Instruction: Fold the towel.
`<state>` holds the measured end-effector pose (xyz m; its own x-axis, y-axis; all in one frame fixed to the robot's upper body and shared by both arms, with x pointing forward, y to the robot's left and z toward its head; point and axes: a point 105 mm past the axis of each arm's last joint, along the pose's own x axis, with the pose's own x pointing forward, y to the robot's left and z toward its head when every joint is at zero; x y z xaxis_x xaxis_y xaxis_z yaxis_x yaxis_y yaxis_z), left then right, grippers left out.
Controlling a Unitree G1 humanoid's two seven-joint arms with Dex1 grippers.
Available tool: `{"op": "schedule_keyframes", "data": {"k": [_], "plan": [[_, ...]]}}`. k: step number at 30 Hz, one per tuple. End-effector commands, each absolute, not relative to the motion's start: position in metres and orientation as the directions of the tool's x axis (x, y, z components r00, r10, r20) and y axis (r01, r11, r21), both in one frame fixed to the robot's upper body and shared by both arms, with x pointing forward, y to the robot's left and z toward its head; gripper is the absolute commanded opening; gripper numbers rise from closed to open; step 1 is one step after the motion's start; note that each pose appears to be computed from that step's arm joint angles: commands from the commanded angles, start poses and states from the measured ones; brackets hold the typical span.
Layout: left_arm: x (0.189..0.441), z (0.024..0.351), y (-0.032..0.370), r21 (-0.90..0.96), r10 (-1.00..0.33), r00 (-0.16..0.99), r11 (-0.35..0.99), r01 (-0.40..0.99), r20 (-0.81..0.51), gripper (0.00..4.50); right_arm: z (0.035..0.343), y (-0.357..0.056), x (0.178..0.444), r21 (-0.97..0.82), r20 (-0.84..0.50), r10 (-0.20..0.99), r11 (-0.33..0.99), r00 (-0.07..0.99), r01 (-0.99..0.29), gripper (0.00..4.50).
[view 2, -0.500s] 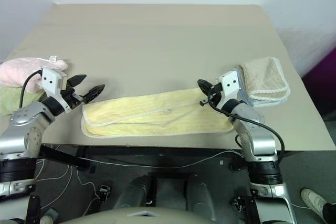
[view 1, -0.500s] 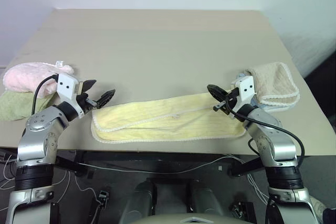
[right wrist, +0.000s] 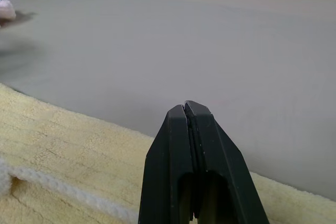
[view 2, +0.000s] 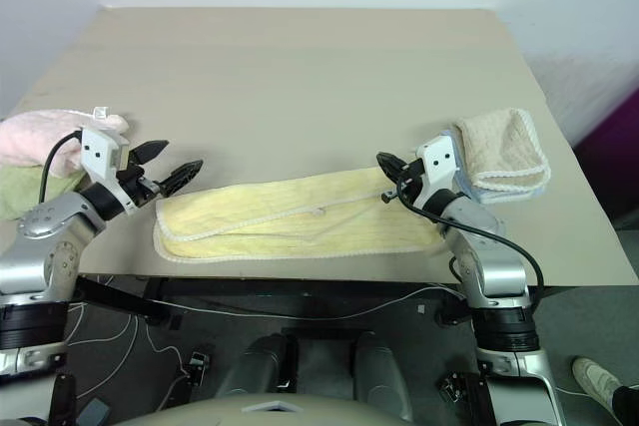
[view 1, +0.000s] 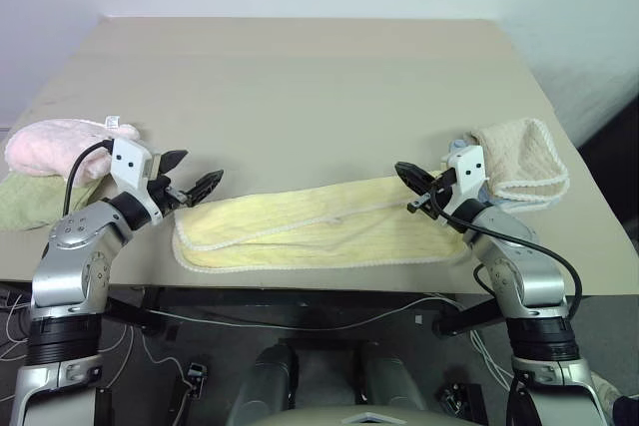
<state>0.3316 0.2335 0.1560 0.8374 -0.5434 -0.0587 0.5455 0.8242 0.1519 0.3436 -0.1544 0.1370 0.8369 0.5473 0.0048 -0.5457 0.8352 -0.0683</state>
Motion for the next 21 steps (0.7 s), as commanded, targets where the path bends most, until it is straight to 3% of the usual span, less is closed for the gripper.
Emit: {"op": "schedule_keyframes", "data": {"k": [1, 7, 13, 18, 21], "plan": [[0.327, 0.165, 0.233, 0.24, -0.609, 0.788, 0.755, 0.611, -0.09, 4.47, 0.151, -0.152, 0.348, -0.098, 0.057, 0.547, 0.836, 0.835, -0.541, 0.0], [0.32, 0.164, 0.247, 0.315, -0.667, 0.711, 0.641, 0.7, -0.223, 4.47, 0.151, -0.146, 0.351, -0.093, 0.074, 0.548, 0.835, 0.833, -0.542, 0.0], [0.304, 0.162, 0.269, 0.355, -0.708, 0.516, 0.38, 0.854, -0.482, 4.47, 0.147, -0.15, 0.349, -0.078, 0.085, 0.516, 0.856, 0.852, -0.51, 0.0], [0.29, 0.161, 0.273, 0.229, -0.722, 0.296, 0.193, 0.954, -0.625, 4.47, 0.144, -0.145, 0.347, -0.063, 0.096, 0.506, 0.863, 0.857, -0.502, 0.0], [0.286, 0.156, 0.271, 0.211, -0.698, 0.23, 0.116, 0.971, -0.678, 4.47, 0.141, -0.144, 0.345, -0.049, 0.102, 0.491, 0.871, 0.865, -0.489, 0.0]]}}
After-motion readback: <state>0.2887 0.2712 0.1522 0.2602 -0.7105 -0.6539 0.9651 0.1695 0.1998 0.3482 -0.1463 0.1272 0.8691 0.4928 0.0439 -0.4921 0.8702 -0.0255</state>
